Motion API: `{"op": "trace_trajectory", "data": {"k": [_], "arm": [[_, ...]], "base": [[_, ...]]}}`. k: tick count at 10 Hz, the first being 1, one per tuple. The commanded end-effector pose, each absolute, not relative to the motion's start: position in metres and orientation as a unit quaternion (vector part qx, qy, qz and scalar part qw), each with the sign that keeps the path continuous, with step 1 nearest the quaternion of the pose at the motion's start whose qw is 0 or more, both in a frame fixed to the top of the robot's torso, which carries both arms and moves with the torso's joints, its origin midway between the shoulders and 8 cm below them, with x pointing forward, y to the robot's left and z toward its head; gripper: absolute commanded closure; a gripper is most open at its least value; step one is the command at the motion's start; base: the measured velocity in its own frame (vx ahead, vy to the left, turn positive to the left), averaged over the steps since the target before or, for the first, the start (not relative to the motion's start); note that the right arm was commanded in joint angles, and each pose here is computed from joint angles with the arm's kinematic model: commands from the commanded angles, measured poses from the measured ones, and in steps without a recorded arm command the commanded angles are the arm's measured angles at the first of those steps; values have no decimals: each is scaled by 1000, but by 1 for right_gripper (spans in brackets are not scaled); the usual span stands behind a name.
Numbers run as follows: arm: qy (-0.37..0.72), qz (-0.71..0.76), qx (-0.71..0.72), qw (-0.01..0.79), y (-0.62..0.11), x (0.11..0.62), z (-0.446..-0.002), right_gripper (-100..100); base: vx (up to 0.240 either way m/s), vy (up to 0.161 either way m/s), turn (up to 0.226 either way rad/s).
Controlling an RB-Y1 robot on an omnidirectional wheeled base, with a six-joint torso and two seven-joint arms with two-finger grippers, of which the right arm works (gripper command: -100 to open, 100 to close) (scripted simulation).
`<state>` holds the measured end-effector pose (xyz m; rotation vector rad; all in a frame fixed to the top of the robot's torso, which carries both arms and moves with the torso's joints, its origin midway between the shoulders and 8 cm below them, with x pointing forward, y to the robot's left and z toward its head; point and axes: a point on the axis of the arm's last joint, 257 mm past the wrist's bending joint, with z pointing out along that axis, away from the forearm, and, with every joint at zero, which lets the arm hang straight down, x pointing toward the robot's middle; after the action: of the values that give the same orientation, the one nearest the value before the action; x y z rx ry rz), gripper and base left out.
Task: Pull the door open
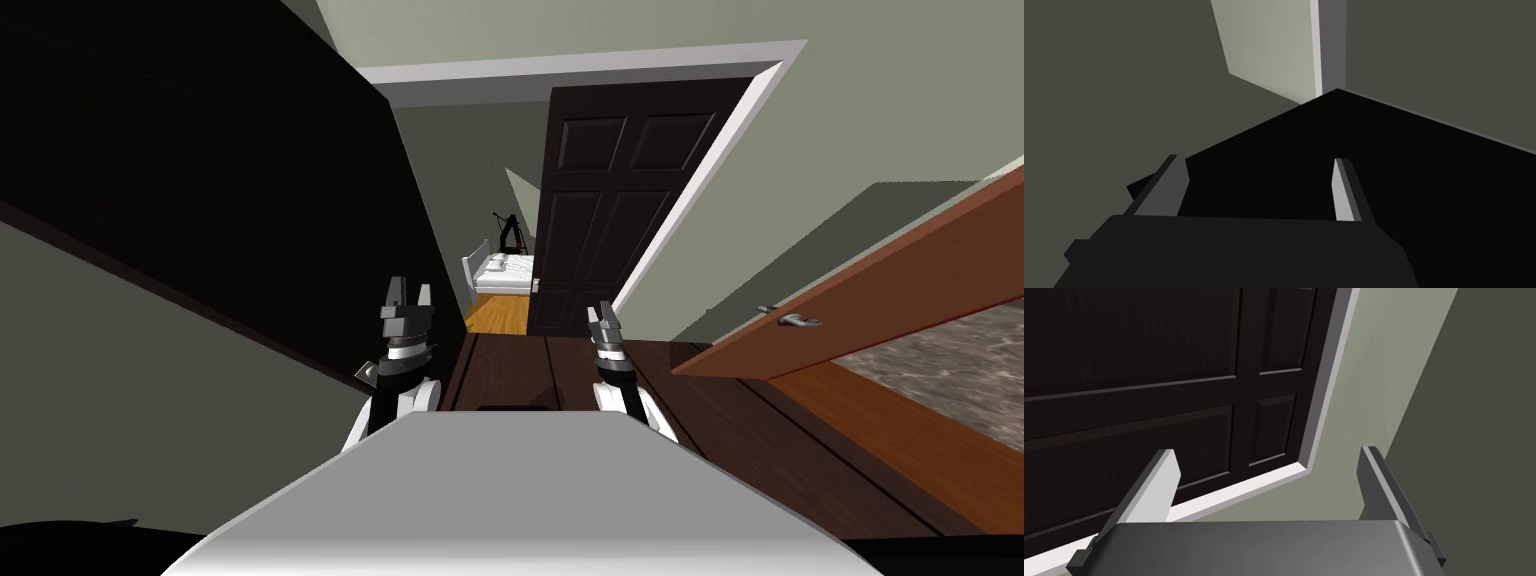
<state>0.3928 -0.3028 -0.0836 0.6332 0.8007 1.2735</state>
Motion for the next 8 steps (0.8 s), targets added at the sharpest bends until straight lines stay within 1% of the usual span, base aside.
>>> {"op": "trace_trajectory", "data": {"k": [1, 8], "arm": [[364, 567, 289, 680, -305, 396, -94, -100], [393, 561, 318, 655, -317, 408, -144, -100]], "base": [[104, 35, -6], [96, 34, -8]]}}
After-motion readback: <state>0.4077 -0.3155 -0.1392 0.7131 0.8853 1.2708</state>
